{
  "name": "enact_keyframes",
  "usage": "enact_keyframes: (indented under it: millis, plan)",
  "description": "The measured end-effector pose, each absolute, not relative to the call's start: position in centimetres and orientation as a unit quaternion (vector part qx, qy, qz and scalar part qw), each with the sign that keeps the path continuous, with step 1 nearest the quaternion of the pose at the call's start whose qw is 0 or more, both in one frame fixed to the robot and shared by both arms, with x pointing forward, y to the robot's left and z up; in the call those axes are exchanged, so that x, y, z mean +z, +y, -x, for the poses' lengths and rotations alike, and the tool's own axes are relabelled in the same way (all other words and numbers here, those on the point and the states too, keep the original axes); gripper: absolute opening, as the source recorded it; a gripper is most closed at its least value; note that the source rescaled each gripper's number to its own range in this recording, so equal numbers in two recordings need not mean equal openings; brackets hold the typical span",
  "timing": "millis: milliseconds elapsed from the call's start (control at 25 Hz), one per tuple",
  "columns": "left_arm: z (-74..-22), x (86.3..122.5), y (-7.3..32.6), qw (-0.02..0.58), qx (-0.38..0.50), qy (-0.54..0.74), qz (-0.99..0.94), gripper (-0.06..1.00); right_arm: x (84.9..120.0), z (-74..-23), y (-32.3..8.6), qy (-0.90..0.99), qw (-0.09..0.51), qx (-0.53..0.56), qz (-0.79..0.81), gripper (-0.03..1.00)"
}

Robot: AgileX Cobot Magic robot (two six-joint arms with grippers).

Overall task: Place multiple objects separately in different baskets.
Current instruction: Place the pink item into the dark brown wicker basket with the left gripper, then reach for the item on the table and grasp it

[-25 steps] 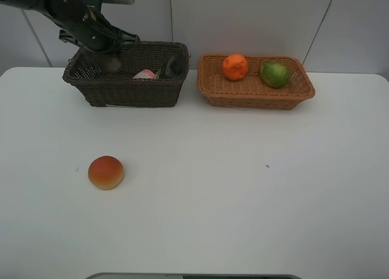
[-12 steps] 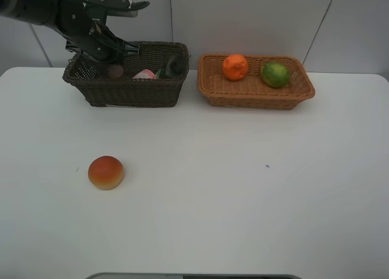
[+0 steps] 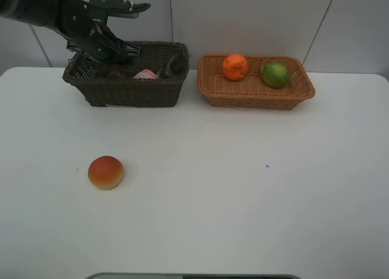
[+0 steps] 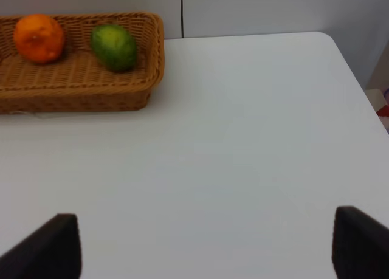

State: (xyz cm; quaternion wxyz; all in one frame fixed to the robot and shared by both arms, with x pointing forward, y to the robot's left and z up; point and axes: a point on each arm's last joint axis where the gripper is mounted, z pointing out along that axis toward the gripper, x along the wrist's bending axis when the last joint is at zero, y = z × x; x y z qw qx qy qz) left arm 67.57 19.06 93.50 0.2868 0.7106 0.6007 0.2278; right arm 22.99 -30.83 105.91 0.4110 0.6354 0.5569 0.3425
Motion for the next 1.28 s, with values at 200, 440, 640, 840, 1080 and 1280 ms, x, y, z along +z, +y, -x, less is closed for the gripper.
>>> enact_keyframes:
  millis: [200, 440, 640, 840, 1080, 1280]
  plan:
    - [-67.6, 93.5, 19.0, 0.289, 0.229, 0.599, -0.711, 0.99, 105.9, -23.0, -30.8, 0.557, 0.411, 0.343, -0.635, 0.79]
    - [-67.3, 94.7, 19.2, 0.285, 0.230, 0.601, -0.710, 1.00, 105.9, -23.0, -30.8, 0.557, 0.411, 0.343, -0.635, 0.79]
    - [-65.9, 97.8, 19.7, 0.271, 0.223, 0.615, -0.706, 1.00, 105.9, -23.0, -30.8, 0.557, 0.411, 0.343, -0.635, 0.79]
    - [-63.6, 101.3, 20.2, 0.248, 0.195, 0.633, -0.707, 1.00, 105.9, -23.0, -30.8, 0.557, 0.411, 0.343, -0.635, 0.79]
    - [-59.9, 105.1, 20.8, 0.222, 0.174, 0.634, -0.720, 1.00, 105.9, -23.0, -30.8, 0.557, 0.411, 0.343, -0.635, 0.79]
    - [-55.2, 105.4, 19.4, 0.215, 0.157, 0.607, -0.749, 1.00, 105.9, -23.0, -30.8, 0.557, 0.411, 0.343, -0.635, 0.79]
